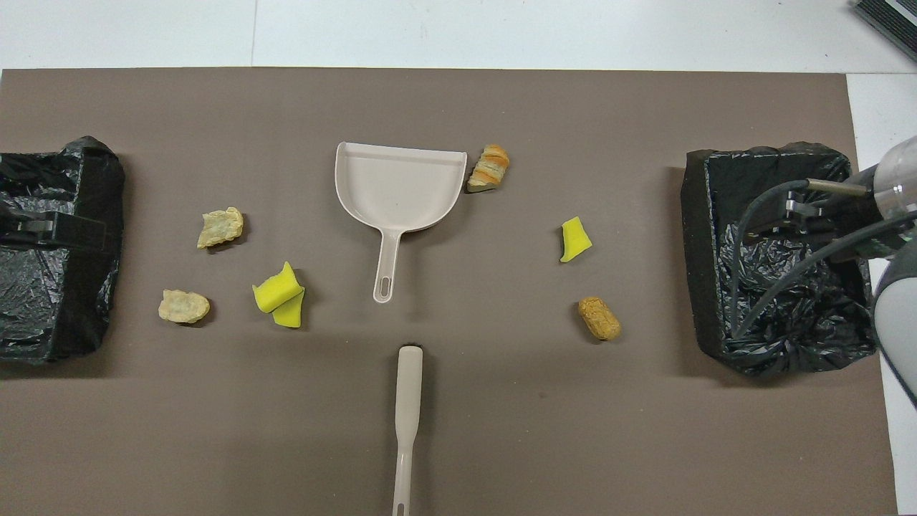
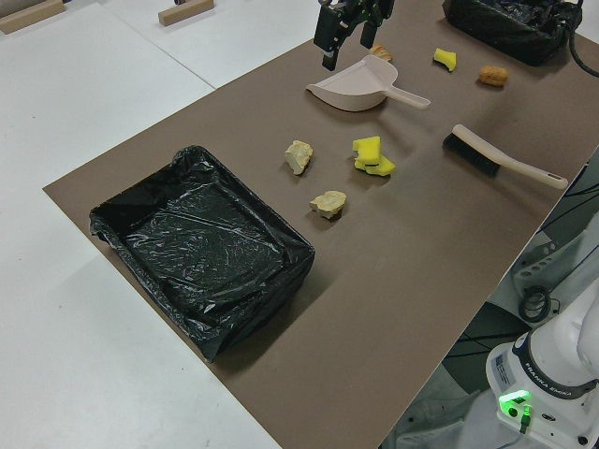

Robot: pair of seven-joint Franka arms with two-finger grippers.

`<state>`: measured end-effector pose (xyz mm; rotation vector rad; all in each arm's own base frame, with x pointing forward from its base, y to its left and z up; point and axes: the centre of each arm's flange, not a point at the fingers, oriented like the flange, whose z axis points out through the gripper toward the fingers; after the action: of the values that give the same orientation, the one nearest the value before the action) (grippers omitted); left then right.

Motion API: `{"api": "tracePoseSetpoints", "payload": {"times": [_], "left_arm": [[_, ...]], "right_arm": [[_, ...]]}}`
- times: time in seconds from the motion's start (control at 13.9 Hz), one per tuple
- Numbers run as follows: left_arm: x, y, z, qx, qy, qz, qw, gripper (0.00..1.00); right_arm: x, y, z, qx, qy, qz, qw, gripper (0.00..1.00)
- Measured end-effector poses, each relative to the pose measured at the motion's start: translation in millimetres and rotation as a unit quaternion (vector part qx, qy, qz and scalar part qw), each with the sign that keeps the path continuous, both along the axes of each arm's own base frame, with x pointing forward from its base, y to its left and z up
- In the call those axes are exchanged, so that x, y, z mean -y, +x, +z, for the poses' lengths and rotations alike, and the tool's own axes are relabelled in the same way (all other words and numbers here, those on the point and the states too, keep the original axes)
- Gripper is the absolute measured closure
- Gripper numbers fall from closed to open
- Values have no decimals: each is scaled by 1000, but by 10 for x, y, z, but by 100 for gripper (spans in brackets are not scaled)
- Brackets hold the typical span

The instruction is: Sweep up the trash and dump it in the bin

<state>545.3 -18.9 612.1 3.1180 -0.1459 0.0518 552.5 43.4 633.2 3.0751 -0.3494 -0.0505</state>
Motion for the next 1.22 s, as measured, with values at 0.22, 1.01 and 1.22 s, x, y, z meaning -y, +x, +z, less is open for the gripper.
{"api": "tracePoseSetpoints", "payload": {"times": [0.22, 1.01, 1.22], "left_arm": [[7, -9, -7, -4, 0, -2, 1000, 0], [1012, -595, -1130, -77, -52, -47, 995, 0], [1473, -1009, -1524, -99, -68, -78, 990, 0]], "right_arm": [[29, 2, -9, -1, 0, -2, 1000, 0], [110, 25, -1, 7, 1, -9, 1000, 0], [75, 26, -8, 7, 2, -6, 1000, 0]]}}
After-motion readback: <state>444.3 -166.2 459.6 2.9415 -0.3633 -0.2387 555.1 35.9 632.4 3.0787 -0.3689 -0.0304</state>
